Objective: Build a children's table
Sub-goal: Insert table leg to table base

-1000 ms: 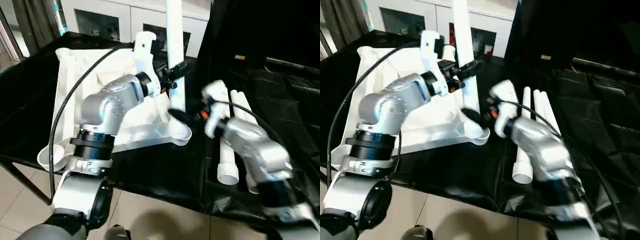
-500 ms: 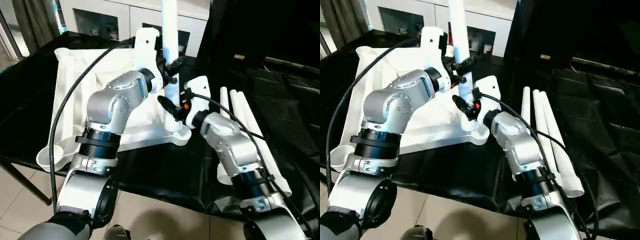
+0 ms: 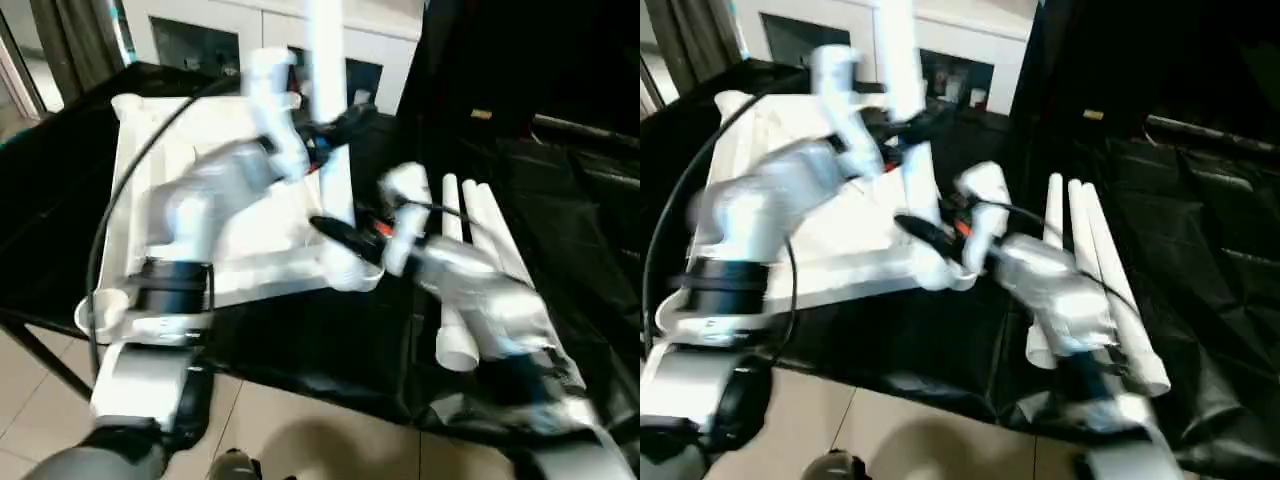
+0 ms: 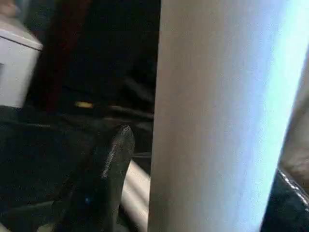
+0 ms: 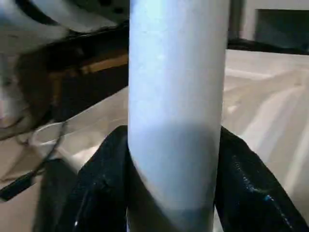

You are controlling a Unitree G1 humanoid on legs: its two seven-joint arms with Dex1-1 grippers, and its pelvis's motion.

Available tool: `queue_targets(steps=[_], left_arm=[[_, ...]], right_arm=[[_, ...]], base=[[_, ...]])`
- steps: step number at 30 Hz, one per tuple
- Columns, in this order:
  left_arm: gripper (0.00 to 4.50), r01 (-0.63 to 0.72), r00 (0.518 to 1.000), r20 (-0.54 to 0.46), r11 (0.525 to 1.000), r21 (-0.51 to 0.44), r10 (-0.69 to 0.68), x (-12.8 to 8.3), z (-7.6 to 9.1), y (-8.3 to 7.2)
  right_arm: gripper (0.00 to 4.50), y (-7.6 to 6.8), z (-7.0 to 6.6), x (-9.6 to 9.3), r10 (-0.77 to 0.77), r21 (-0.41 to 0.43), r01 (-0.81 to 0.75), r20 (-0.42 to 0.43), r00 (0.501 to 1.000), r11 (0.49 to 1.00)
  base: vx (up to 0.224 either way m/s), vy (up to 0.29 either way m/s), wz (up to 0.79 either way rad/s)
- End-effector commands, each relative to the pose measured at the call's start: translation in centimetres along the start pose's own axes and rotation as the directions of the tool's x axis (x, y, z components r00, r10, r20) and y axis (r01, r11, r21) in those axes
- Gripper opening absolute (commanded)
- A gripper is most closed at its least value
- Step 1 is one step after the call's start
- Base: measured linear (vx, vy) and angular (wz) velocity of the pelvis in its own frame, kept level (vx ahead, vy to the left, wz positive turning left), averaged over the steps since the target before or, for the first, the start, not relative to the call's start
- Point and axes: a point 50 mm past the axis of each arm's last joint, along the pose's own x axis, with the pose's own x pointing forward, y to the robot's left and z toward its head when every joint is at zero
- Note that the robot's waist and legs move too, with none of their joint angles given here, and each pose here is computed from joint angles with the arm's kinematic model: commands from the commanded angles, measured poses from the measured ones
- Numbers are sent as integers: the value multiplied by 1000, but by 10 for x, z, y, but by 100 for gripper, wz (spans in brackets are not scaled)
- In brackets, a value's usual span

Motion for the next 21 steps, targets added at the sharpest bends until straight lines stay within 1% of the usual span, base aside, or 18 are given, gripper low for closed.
queue_targets(steps=[1,3,4,5,8,10,11,13,15,16,18,21], left_arm=[[298,112,993,54,987,-118,-107,-6,4,-2],[298,293,956,84,937,-190,-281,-20,7,-8],[298,342,940,68,919,-197,-335,-25,6,-11],[298,351,936,62,915,-197,-346,-26,6,-11],[298,441,894,-11,884,-154,-448,-31,1,-22],[298,487,868,-27,861,-145,-495,-33,1,-27],[298,488,866,-38,861,-145,-498,-33,0,-28],[262,479,870,-56,866,-144,-491,-31,-1,-29],[259,466,876,-72,875,-134,-477,-30,-2,-28],[247,463,877,-76,877,-130,-475,-29,-3,-28],[220,467,876,-70,875,-128,-478,-28,-2,-30],[206,478,871,-59,869,-125,-488,-27,1,-31]], right_arm=[[187,6,9,-6,76,10,-76,40,996,997],[187,11,13,-17,159,48,-161,51,986,986],[187,13,14,-20,191,62,-194,51,980,979],[187,14,14,-21,198,65,-201,51,979,977],[187,18,15,-25,248,81,-251,47,968,965],[187,19,15,-27,261,86,-265,48,964,961],[187,20,15,-27,264,88,-267,47,963,960],[186,21,15,-27,268,93,-271,42,963,958],[186,22,14,-27,272,97,-274,37,962,957],[186,22,14,-27,276,98,-278,32,961,955],[186,23,13,-27,284,101,-285,24,958,953],[186,23,14,-26,292,105,-292,22,956,951]], base=[[0,0,0],[0,0,0],[0,0,0],[0,0,0],[0,0,0],[0,0,0],[0,0,0],[0,0,0],[0,0,0],[0,0,0],[0,0,0],[0,0,0]])
